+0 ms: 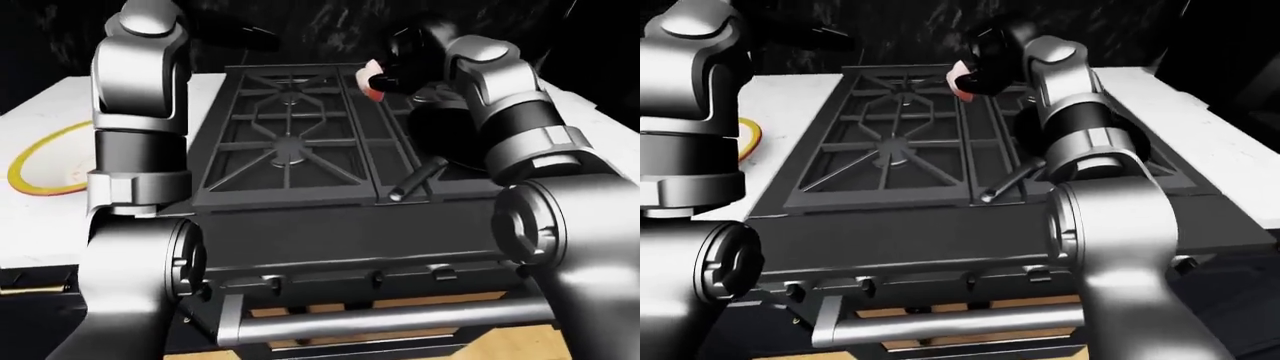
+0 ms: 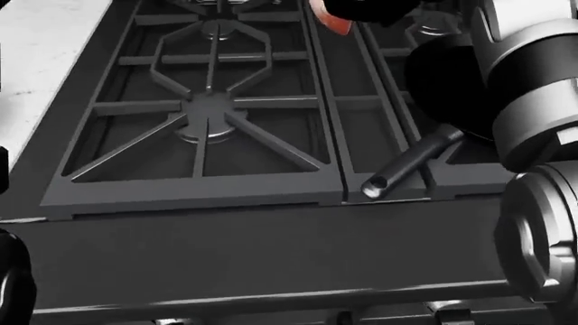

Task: Pick the scallop from the pan and place it in the bowl.

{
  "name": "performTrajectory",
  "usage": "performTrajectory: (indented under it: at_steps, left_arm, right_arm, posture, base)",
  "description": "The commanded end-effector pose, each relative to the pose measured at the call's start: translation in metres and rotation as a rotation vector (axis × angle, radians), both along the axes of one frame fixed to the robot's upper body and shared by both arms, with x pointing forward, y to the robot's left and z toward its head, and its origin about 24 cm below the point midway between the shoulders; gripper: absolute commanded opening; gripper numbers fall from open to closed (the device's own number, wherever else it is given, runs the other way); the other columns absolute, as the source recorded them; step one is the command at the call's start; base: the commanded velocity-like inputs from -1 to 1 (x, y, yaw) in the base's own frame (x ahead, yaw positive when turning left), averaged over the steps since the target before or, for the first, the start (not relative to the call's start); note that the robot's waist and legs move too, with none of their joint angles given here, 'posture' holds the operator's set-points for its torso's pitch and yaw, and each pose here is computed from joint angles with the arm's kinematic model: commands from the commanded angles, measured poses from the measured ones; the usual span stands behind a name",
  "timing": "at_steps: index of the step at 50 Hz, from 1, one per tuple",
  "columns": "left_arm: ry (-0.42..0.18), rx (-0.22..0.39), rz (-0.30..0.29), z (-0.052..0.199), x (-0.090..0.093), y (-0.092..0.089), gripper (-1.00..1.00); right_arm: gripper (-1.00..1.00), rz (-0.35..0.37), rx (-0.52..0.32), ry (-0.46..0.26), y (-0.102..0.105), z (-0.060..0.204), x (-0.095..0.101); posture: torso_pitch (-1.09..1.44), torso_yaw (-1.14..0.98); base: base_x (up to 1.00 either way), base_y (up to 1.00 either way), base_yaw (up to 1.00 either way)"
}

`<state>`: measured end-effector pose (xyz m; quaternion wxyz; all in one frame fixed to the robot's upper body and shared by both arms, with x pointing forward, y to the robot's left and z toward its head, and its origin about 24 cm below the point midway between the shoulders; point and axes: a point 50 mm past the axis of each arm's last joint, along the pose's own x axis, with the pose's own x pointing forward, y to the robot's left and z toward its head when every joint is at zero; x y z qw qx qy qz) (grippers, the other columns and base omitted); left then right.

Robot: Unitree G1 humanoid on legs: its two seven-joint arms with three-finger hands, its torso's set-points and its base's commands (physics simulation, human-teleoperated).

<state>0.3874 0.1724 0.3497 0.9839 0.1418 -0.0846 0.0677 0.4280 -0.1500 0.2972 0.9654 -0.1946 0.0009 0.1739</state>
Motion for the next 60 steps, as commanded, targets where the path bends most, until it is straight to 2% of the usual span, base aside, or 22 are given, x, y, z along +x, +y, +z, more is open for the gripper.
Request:
performTrajectory:
  at_steps: [1,30,60]
  left_arm:
    - [-0.120,0.014,-0.026,0.0285,-0.0108,-0.0069,1.00]
    - [-0.121,0.015,-0.027,0.0277,-0.0115,-0.0072,1.00]
    - [-0.121,0.017,-0.028,0.0287,-0.0116,-0.0084,1.00]
  right_arm:
    - [-1.00,0.000,0.010,-0.126,-0.0017,0.0349,-0.0058]
    - [-1.00,0.003,0.006,-0.121,-0.0027,0.0315,-0.0053]
    - [-1.00,0.005,0.016,-0.125,-0.0052,0.0303,-0.0054]
  posture:
    - [0.00,0.00]
    - [0.00,0.00]
    - [0.00,0.00]
  base:
    - [-0.02,0.28,0.00]
    - [0.00,0.11,0.00]
    - [0.00,0.57,0.00]
